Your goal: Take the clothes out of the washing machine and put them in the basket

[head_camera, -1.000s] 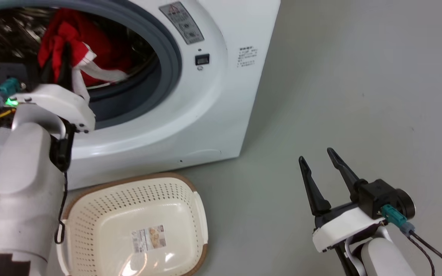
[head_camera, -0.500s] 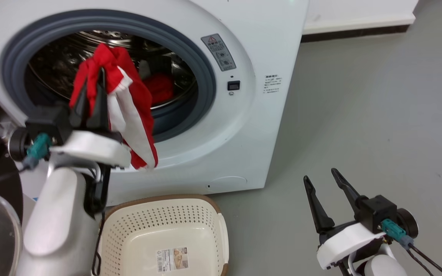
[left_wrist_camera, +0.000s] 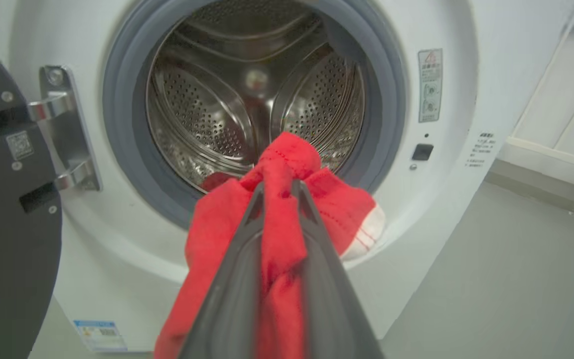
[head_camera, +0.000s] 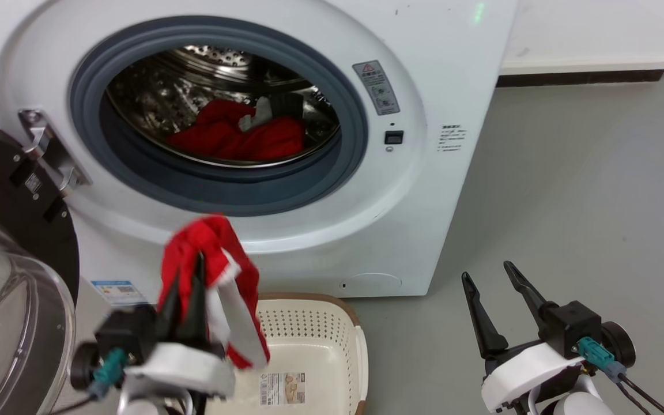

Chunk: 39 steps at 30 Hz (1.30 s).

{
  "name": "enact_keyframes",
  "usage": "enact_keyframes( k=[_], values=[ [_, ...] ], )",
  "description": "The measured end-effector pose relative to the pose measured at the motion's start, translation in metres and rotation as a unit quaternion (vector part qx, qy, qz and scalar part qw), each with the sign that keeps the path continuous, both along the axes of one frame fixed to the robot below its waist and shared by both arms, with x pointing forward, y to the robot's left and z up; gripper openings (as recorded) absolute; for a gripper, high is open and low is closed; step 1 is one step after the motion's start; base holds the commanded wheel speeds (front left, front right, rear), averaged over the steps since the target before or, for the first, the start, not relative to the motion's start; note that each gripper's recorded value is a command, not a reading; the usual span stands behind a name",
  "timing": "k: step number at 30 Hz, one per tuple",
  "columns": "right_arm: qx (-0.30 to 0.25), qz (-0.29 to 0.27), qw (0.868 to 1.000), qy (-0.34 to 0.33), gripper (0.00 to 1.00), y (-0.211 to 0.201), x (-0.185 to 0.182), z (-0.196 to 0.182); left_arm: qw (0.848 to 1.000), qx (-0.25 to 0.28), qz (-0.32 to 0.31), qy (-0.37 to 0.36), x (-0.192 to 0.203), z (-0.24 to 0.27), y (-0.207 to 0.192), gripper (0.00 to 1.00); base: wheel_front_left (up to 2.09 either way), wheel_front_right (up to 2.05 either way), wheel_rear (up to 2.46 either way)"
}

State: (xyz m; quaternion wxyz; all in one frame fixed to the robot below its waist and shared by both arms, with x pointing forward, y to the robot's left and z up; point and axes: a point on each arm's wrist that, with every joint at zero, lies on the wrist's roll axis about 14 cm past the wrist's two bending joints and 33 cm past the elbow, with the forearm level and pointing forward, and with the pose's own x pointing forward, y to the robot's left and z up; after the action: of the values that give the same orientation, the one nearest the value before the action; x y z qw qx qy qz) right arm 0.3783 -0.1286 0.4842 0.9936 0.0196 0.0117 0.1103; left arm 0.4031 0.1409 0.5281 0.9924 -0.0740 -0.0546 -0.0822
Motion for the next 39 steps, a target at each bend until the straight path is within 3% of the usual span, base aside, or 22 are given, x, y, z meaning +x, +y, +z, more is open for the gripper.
enact_keyframes(
  k=[9,17,32,39],
  values=[
    [0.000,0.020,1.000,0.021,1.00,0.014,0.015,-0.015,0.985,-0.014,0.027,0.168,-0.031,-0.108,0.009,0.00,0.00,0.00,0.00],
    [-0.006,0.030,0.999,0.042,1.00,0.019,0.033,-0.033,0.962,-0.010,0.048,0.270,-0.023,-0.175,0.020,0.00,0.00,0.00,0.00],
    [-0.014,0.034,0.996,0.084,1.00,0.018,0.068,-0.080,0.904,0.000,0.032,0.426,-0.001,-0.278,0.012,0.00,0.00,0.00,0.00],
    [-0.017,0.031,0.993,0.111,1.00,0.014,0.075,-0.110,0.863,0.005,0.032,0.504,-0.012,-0.326,0.008,0.00,0.00,0.00,0.00]
  ],
)
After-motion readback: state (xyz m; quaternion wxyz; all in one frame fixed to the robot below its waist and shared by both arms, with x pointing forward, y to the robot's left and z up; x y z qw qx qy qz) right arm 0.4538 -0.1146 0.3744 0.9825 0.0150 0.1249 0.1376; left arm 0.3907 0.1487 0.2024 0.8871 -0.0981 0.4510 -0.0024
